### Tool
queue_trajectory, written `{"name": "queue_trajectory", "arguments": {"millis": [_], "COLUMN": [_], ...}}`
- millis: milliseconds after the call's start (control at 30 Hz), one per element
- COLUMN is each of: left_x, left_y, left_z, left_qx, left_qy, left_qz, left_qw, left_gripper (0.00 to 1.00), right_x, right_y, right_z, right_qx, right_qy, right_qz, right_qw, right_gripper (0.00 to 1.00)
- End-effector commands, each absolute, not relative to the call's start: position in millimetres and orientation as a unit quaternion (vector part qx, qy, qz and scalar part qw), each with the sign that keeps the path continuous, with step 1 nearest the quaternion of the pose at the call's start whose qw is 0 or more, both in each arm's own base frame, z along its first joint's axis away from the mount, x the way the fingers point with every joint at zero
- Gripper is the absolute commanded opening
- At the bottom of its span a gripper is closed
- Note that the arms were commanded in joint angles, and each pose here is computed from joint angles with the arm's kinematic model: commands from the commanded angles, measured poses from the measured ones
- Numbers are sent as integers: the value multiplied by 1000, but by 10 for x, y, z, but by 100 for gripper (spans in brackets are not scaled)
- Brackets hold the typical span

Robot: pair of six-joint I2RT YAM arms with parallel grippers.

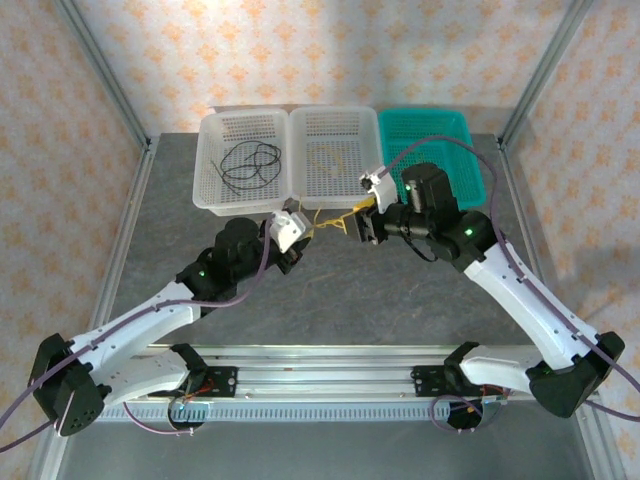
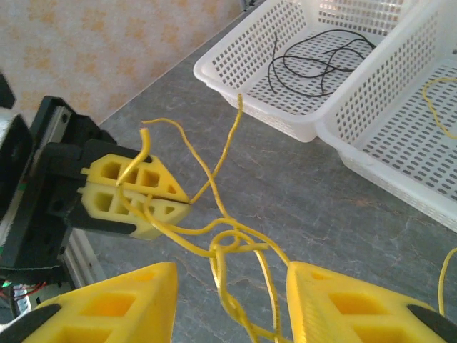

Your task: Untangle the cables

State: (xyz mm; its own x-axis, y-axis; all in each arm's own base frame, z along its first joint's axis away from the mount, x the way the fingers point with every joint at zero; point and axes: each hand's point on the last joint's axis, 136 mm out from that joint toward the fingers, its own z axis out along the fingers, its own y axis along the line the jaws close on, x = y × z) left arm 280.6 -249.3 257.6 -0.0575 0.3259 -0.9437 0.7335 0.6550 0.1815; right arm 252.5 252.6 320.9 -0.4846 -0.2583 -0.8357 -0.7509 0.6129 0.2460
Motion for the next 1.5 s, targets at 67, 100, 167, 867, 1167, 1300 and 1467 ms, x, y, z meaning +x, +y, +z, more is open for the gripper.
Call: {"name": "queue_trajectory", "arguments": {"millis": [67,100,167,867,1167,1300,1467], "left_x": [2820,2821,2827,2773,2613,2582,2665], "left_y": [-2514,-2517,-2522,-2572,-2485,-2304,-2012], "left_z": [2750,2746,2740,2777,2922,2955,2964], "left_qx": [385,385,385,389,368,339,293], "left_qy": [690,690,691,686,659,654,669], "left_qz": [-179,-179,-179,-202,-257,-286,-276], "left_qw": [586,585,584,581,604,613,625], "left_gripper": [0,0,0,0,0,0,0], "right_x": [2451,2454,2427,2533,2843,3040,3259], "right_y": [2529,2521,2523,2626,2212,1825,1196], "right_z": [3096,3076,3027,2895,2948,2942,2799], "right_qx": [-343,-343,-349,-324,-192,-109,11], "right_qy": [804,806,807,816,848,866,884], "right_qz": [300,297,298,310,237,182,119], "right_qw": [381,380,372,364,434,453,451], "right_gripper": [43,43,44,18,0,0,0]}}
